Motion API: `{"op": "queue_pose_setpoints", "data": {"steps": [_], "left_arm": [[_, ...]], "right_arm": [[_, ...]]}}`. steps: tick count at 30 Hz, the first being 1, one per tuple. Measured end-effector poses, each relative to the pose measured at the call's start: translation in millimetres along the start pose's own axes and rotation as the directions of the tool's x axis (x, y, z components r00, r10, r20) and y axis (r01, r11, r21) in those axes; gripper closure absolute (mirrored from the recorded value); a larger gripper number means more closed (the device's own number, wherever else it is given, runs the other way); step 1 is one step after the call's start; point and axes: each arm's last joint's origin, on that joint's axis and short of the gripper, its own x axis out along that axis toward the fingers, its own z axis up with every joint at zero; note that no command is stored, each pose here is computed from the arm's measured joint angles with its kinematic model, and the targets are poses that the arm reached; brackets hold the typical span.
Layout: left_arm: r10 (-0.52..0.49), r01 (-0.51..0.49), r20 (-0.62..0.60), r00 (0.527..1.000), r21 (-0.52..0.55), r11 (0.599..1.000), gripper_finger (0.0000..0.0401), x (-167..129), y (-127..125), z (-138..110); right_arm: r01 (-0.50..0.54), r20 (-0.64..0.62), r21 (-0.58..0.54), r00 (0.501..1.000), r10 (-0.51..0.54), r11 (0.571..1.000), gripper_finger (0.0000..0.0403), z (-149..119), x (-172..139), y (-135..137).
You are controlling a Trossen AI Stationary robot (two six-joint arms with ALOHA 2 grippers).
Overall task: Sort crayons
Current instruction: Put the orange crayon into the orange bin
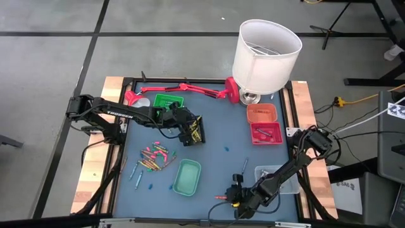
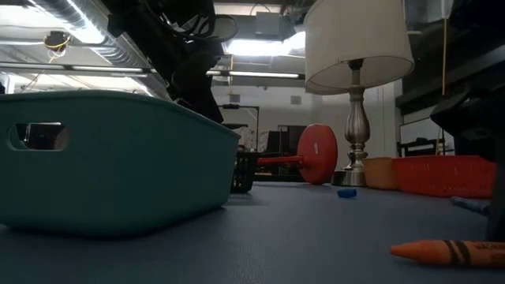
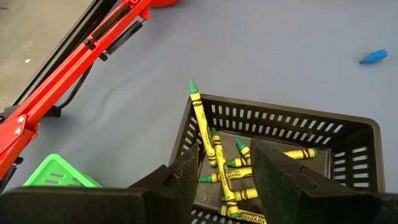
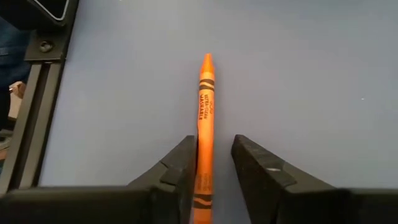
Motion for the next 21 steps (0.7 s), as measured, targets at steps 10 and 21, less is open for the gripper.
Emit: {"op": "queue_pose_setpoints", "data": {"steps": [10,21], "left_arm": [[-0.004,0.003,0.027,1.000,0.068,0.998,0.0271,-7.8,2.1,3.7],[-0.019,0.016,0.035,0.999,0.068,0.998,0.0271,-56.0,15.4,3.4]], "right_arm": [[0.015,0.002,-0.003,1.000,-0.015,1.000,0.0390,-0.6,0.4,-1.2],[0.033,0.025,0.001,0.999,-0.033,0.999,0.0370,0.0,1.0,-1.6]]}}
